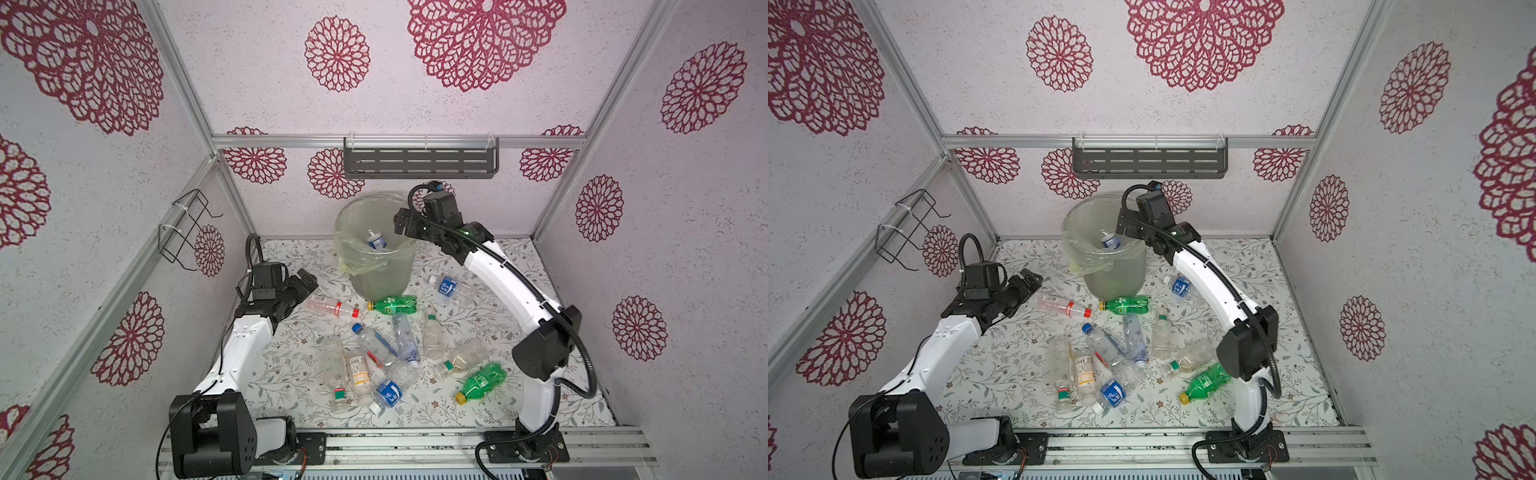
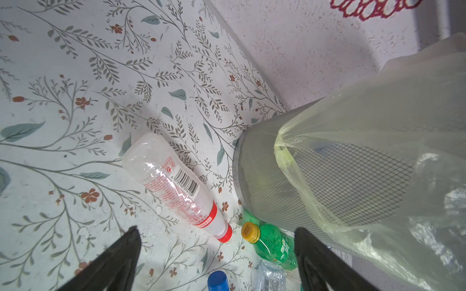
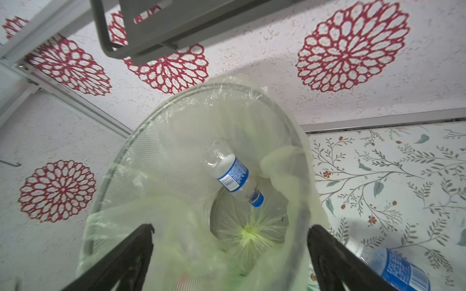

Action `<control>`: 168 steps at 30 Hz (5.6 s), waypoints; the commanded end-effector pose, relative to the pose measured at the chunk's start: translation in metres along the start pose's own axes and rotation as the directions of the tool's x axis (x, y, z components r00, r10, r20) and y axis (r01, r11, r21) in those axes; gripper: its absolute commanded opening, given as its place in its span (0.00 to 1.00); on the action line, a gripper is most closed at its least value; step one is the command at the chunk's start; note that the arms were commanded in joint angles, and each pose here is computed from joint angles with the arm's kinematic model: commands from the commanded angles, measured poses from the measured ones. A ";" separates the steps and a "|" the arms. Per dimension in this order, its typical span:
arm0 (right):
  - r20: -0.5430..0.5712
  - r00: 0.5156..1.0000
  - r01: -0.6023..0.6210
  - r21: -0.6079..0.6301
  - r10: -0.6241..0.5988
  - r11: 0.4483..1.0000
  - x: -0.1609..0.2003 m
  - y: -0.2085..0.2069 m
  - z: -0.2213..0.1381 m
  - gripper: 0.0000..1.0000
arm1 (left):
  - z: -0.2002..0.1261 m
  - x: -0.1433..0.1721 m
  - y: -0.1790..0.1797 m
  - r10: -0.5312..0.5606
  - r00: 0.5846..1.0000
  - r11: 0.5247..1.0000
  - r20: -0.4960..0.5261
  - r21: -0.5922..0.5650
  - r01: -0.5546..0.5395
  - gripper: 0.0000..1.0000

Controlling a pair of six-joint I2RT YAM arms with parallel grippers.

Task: Throw the plastic bottles in the bin
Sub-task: Throw the plastic bottle into the trash bin, then pick up the plastic bottle from the middle-left of the table.

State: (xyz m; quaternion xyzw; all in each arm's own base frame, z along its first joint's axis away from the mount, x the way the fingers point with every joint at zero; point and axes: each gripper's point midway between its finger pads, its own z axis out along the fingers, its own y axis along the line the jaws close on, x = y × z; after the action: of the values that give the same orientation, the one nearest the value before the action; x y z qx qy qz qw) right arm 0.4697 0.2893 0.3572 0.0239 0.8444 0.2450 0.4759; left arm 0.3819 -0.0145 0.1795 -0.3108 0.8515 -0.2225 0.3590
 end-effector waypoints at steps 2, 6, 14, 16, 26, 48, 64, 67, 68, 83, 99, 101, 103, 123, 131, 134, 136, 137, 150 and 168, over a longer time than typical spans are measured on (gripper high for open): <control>0.190 0.981 -0.007 -0.159 0.038 0.987 -0.053 0.029 -0.085 0.99 | -0.016 -0.014 -0.010 0.027 0.998 0.999 0.050 0.019 -0.028 0.97; 0.157 0.985 -0.043 -0.177 0.071 0.983 -0.025 0.013 -0.103 0.99 | -0.025 -0.019 -0.013 0.064 0.995 0.998 0.075 0.005 -0.064 0.97; 0.157 0.983 -0.076 -0.141 0.098 0.987 0.034 -0.039 -0.146 0.99 | -0.024 -0.020 -0.014 0.068 0.996 0.998 0.060 -0.006 -0.068 0.97; 0.152 0.985 -0.069 -0.119 0.087 0.990 0.047 -0.051 -0.153 0.99 | -0.021 -0.017 -0.010 0.064 0.997 0.998 0.047 -0.022 -0.063 0.97; 0.074 0.997 -0.024 0.004 0.023 1.000 0.100 -0.098 -0.163 0.99 | -0.033 0.010 -0.015 0.076 0.996 0.988 0.047 -0.139 -0.069 0.97; -0.168 0.984 0.063 0.075 -0.050 0.995 0.180 -0.176 -0.144 0.99 | -0.067 0.091 -0.010 0.194 0.975 0.947 -0.113 -0.240 -0.216 0.97; -0.136 0.954 -0.258 0.085 0.268 0.962 0.196 -0.177 -0.160 0.99 | -0.072 0.141 0.030 0.180 0.976 0.965 -0.119 -0.173 -0.199 0.97; -0.097 0.952 -0.282 0.100 0.292 0.954 0.191 -0.176 -0.173 0.99 | -0.061 0.158 0.038 0.212 0.959 0.956 -0.189 -0.165 -0.244 0.97; -0.090 0.951 -0.286 0.105 0.296 0.952 0.192 -0.176 -0.177 0.99 | -0.058 0.161 0.040 0.223 0.953 0.952 -0.204 -0.167 -0.258 0.97; -0.150 0.930 -0.314 0.145 0.334 0.938 0.245 -0.193 -0.176 0.99 | -0.036 0.175 0.039 0.265 0.938 0.945 -0.226 -0.133 -0.299 0.97; -0.166 0.937 -0.288 0.136 0.308 0.948 0.242 -0.189 -0.155 0.99 | -0.015 0.186 0.048 0.288 0.919 0.924 -0.268 -0.175 -0.341 0.98; -0.166 0.937 -0.286 0.141 0.307 0.948 0.241 -0.189 -0.153 0.99 | -0.012 0.189 0.050 0.286 0.918 0.924 -0.274 -0.176 -0.340 0.96; -0.166 0.936 -0.288 0.143 0.309 0.947 0.241 -0.189 -0.151 0.99 | -0.011 0.191 0.054 0.283 0.918 0.923 -0.277 -0.182 -0.339 0.96; -0.146 0.929 -0.318 0.162 0.341 0.934 0.251 -0.199 -0.155 0.99 | -0.002 0.198 0.067 0.283 0.914 0.915 -0.290 -0.204 -0.348 0.68; -0.150 0.927 -0.319 0.162 0.343 0.934 0.251 -0.198 -0.153 0.99 | -0.009 0.193 0.066 0.297 0.913 0.909 -0.279 -0.209 -0.360 0.56; -0.146 0.927 -0.322 0.161 0.346 0.933 0.250 -0.198 -0.153 0.99 | -0.018 0.184 0.062 0.294 0.924 0.915 -0.243 -0.209 -0.346 0.57; -0.147 0.925 -0.326 0.162 0.350 0.931 0.251 -0.198 -0.153 0.99 | -0.025 0.177 0.057 0.289 0.933 0.924 -0.215 -0.193 -0.331 0.55; -0.144 0.925 -0.328 0.162 0.351 0.931 0.251 -0.198 -0.153 0.99 | -0.028 0.174 0.054 0.286 0.936 0.928 -0.203 -0.185 -0.324 0.55; -0.134 0.919 -0.347 0.167 0.370 0.923 0.255 -0.202 -0.155 0.99 | -0.067 0.129 0.016 0.269 0.960 0.956 -0.081 -0.095 -0.276 0.53; -0.117 0.921 -0.347 0.185 0.371 0.919 0.255 -0.207 -0.157 0.99 | -0.126 0.041 -0.049 0.222 0.968 0.973 0.118 0.040 -0.228 0.50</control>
State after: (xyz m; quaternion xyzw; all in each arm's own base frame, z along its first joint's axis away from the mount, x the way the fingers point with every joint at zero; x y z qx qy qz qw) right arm 0.2386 0.1177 0.1223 0.1909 0.8840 0.2596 0.3386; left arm 0.2811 -0.0610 0.2446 -0.2233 0.8637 -0.1782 0.4152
